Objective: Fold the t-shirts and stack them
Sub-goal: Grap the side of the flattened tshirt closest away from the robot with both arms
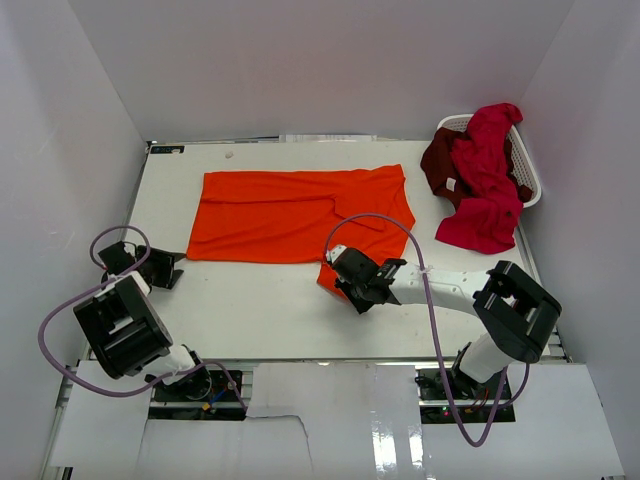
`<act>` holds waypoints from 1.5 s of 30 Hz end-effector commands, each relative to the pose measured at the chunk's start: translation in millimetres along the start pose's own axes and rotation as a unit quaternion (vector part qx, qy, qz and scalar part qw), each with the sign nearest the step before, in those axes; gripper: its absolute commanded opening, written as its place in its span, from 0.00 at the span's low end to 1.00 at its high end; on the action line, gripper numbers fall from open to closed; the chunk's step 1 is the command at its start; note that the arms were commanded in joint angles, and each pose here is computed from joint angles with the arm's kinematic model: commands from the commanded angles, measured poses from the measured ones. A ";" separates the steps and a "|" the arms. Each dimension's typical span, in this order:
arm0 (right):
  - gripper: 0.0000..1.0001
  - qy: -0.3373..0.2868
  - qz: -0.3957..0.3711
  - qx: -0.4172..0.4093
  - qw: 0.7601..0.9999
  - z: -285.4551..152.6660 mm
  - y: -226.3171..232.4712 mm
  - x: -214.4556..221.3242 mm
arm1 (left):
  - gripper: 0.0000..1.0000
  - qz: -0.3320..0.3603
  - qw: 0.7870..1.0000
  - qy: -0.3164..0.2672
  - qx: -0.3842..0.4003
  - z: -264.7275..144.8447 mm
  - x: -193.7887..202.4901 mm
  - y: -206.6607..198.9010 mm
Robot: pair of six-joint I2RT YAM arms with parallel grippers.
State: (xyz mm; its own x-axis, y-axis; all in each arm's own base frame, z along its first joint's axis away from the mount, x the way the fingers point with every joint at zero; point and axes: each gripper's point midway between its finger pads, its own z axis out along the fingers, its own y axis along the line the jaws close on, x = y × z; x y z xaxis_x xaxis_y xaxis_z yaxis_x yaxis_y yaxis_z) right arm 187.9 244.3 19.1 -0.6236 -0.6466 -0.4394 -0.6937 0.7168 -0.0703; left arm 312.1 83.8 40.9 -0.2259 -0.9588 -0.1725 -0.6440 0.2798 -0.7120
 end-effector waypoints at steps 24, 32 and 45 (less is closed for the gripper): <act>0.27 0.009 0.001 -0.017 1.000 -6.2 -3.4 3.8 | 0.55 0.023 0.998 -0.057 -0.012 26.9 -12.5 -26.9; 0.27 0.011 0.002 -0.019 1.000 -7.6 -4.0 4.1 | 0.42 0.019 0.998 -0.052 -0.019 32.6 -7.3 -19.9; 0.26 0.010 0.005 -0.019 1.000 -12.5 -6.0 3.5 | 0.30 0.020 0.999 -0.041 -0.026 37.7 3.0 -18.0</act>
State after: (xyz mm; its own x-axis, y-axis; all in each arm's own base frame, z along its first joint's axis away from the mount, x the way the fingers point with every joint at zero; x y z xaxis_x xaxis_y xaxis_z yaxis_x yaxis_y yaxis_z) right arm 185.9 237.0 20.1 -0.6411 -0.6458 -0.4145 -0.6967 0.7163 -0.0385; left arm 349.0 73.3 26.7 -0.2000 -0.9488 -0.2447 -0.6729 0.3145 -0.6696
